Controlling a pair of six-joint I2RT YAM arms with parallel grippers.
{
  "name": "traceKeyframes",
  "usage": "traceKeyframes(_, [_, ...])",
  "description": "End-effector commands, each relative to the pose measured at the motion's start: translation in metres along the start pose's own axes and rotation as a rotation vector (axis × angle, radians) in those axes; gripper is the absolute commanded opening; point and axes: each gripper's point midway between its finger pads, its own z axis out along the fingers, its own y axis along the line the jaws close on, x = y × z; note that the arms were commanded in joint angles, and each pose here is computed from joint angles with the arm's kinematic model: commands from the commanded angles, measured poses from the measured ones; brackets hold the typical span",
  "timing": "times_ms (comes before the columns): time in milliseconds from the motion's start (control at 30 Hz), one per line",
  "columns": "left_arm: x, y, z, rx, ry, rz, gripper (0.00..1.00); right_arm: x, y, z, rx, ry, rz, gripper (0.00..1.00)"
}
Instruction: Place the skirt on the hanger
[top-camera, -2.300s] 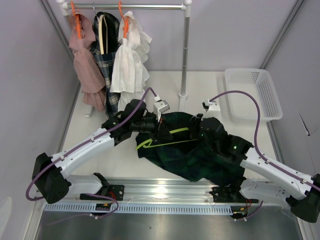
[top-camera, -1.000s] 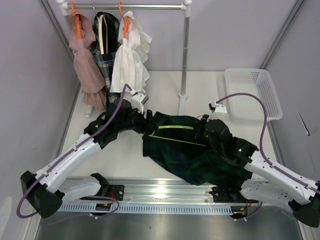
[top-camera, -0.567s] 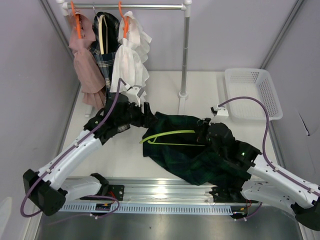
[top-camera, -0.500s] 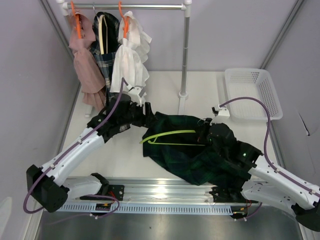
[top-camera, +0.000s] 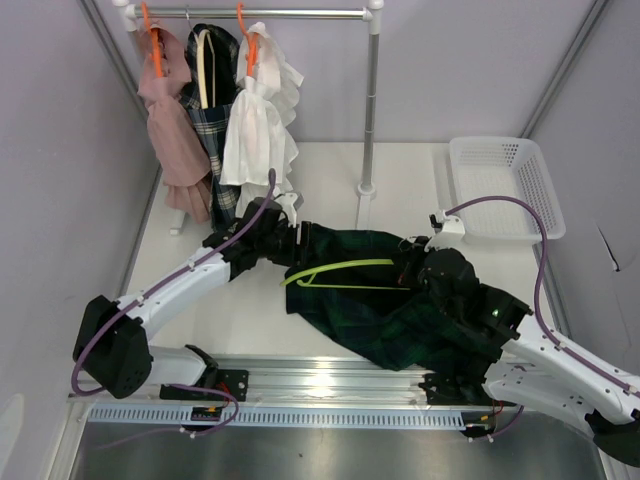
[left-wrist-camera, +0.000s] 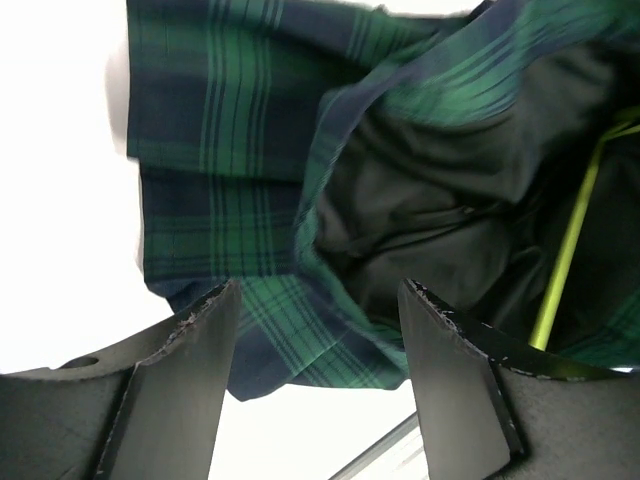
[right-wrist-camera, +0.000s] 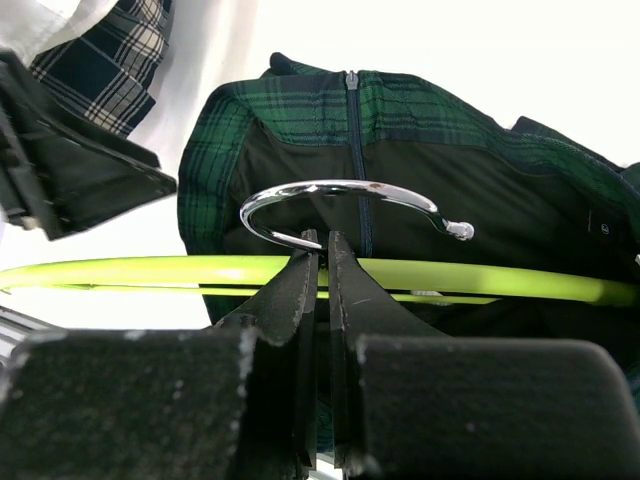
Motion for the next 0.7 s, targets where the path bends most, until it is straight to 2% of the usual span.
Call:
traceKeyframes(0, [-0.002, 0.000, 0.008, 0.015, -0.019, -0.020, 0.69, -0.014, 0.000, -0.004, 0.000, -0.051, 0.016, 0.00])
traceKeyframes(133, [0.006, 0.006, 0.018, 0.006, 0.004, -0.030, 0.69, -0.016, -0.001, -0.005, 0.006, -0.056, 0.019, 0.00])
traceKeyframes(333, [0.010, 0.004, 0.025, 0.032, -0.002, -0.050, 0.63, -0.019, -0.002, -0.005, 0.012, -0.068, 0.019, 0.00])
traceKeyframes(467, [0.010, 0.005, 0.025, 0.022, -0.005, -0.052, 0.45, -0.023, -0.006, -0.004, 0.029, -0.083, 0.022, 0.00])
traceKeyframes(500, [0.011, 0.007, 0.024, 0.011, -0.003, -0.050, 0.31, -0.024, -0.008, -0.003, 0.039, -0.089, 0.023, 0.00])
traceKeyframes(567, [0.013, 0.009, 0.022, 0.003, -0.005, -0.050, 0.15, -0.026, -0.010, -0.002, 0.045, -0.093, 0.027, 0.00])
traceKeyframes(667, [0.013, 0.009, 0.015, 0.000, -0.018, -0.044, 0.02, -0.030, -0.019, 0.002, 0.079, -0.107, 0.038, 0.00])
